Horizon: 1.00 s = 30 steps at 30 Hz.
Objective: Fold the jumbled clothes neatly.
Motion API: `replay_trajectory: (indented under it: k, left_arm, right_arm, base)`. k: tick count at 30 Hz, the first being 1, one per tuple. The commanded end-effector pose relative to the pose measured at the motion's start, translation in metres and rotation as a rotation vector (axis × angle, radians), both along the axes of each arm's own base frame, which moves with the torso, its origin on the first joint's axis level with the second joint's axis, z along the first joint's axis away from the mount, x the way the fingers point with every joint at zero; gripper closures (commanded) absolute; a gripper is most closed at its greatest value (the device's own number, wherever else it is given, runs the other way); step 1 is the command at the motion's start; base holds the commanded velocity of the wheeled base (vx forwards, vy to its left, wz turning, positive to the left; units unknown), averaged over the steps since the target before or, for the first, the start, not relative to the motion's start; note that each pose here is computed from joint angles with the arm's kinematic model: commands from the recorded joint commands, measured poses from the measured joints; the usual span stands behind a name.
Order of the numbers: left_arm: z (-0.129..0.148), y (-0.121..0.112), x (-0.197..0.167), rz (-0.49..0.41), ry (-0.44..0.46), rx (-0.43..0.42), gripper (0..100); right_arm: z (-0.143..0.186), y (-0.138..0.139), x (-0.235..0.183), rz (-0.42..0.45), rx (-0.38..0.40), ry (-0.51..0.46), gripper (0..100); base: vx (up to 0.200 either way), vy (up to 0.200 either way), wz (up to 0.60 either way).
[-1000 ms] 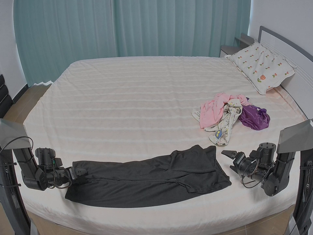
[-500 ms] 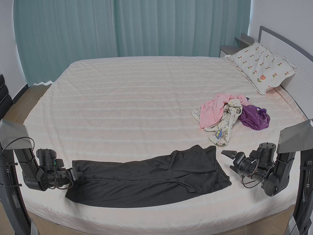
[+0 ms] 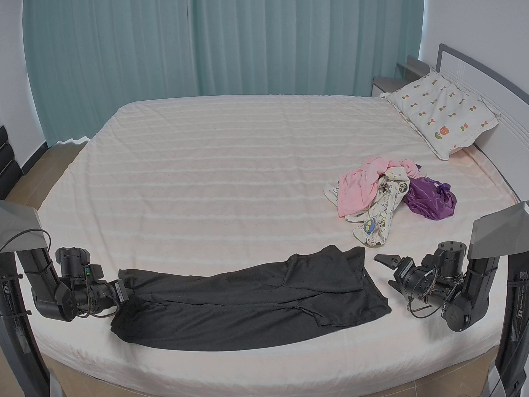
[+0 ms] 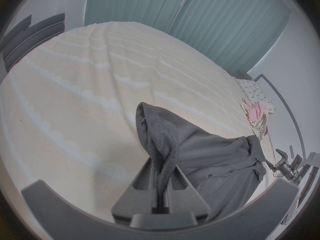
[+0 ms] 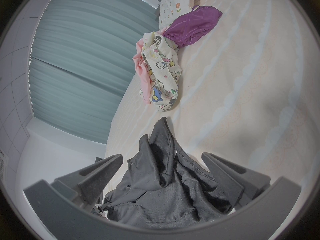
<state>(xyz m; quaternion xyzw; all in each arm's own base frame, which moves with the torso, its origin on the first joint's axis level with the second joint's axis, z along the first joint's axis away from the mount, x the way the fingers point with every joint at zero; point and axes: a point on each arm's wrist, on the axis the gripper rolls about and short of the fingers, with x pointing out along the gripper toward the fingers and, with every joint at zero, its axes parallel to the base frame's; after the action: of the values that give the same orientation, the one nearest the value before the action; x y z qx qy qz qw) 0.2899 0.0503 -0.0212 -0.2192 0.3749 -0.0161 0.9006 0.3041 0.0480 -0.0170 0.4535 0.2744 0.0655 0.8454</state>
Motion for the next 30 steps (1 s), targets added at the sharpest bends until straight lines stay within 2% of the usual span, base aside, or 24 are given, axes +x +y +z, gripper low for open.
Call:
replay_trajectory:
  k: [1, 19, 25, 30]
  left_arm:
    - [0.011, 0.005, -0.001, 0.017, -0.036, 0.008, 100]
    - [0.016, 0.05, -0.002, 0.153, -0.065, 0.008, 100]
    - [0.028, 0.08, -0.004, 0.229, -0.094, 0.0, 100]
    - [0.052, 0.115, -0.011, 0.304, -0.118, -0.02, 100]
  right_arm:
    - [0.001, 0.0, 0.0, 0.001, 0.0, -0.002, 0]
    - [-0.001, 0.0, 0.0, 0.001, 0.0, 0.001, 0]
    - [0.0, 0.0, 0.0, -0.001, 0.0, 0.0, 0]
    - [0.0, -0.001, 0.001, -0.004, 0.0, -0.002, 0]
  base:
    - [0.0, 0.0, 0.0]
    - [0.0, 0.0, 0.0]
    - [0.0, 0.0, 0.0]
    - [0.0, 0.0, 0.0]
